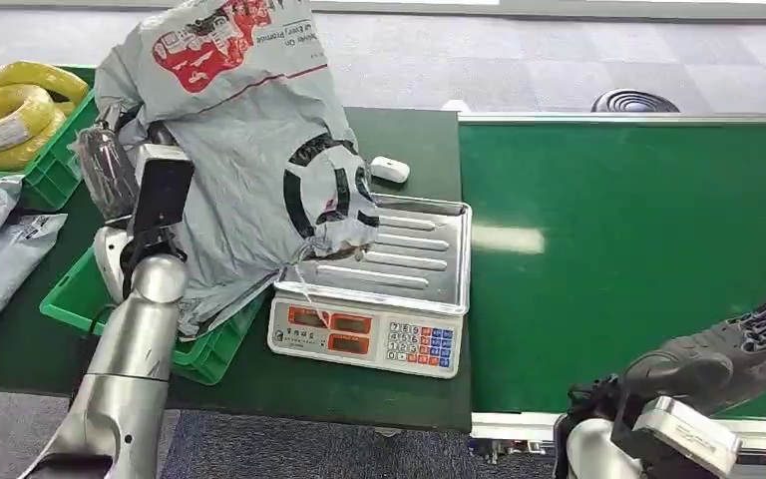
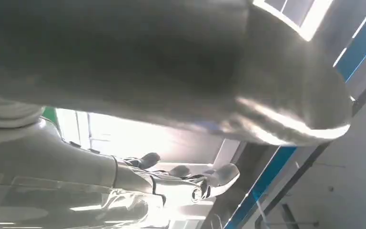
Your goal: Moved the parcel from conveyor to table for the left to box.
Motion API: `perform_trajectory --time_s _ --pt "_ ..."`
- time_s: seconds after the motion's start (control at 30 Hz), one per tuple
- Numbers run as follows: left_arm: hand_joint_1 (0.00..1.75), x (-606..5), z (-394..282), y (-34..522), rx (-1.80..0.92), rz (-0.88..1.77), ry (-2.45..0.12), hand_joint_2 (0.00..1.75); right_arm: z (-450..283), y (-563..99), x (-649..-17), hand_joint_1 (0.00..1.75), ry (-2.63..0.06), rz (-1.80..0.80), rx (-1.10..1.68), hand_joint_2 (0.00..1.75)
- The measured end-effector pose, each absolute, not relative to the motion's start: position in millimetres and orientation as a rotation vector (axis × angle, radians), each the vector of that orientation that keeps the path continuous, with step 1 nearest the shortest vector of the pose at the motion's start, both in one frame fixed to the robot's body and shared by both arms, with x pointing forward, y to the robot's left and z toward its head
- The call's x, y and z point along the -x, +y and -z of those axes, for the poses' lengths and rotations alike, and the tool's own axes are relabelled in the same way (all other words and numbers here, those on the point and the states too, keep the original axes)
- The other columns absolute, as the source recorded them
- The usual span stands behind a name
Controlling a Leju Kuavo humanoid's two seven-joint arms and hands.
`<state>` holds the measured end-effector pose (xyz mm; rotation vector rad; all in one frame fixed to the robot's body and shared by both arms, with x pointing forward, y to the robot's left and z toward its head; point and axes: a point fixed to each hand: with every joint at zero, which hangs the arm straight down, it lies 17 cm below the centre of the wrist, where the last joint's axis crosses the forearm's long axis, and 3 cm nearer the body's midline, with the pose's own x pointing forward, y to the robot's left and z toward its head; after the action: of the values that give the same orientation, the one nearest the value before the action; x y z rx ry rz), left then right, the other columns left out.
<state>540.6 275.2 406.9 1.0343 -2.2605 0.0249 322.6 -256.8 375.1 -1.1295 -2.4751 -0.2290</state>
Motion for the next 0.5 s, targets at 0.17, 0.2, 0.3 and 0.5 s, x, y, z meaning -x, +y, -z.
perform_trajectory --time_s 0.17,0.2,0.3,0.5 --pt "1.75 -569.1 -389.1 321.6 -1.204 0.031 -2.111 1.75 -372.9 -255.7 -324.3 0.0 -2.471 0.225 1.123 0.0" --pt "1.75 -574.2 -383.5 329.6 -1.218 0.036 -2.077 1.75 -372.4 -255.6 -324.6 0.0 -2.47 0.225 1.121 0.0" --pt "1.75 -584.8 -367.7 354.0 -1.234 0.019 -1.991 1.75 -370.9 -255.5 -325.7 0.0 -2.466 0.225 1.116 0.0" --pt "1.75 -600.3 -336.3 396.8 -1.232 -0.034 -1.802 1.75 -367.6 -255.3 -328.3 0.0 -2.459 0.227 1.104 0.0"
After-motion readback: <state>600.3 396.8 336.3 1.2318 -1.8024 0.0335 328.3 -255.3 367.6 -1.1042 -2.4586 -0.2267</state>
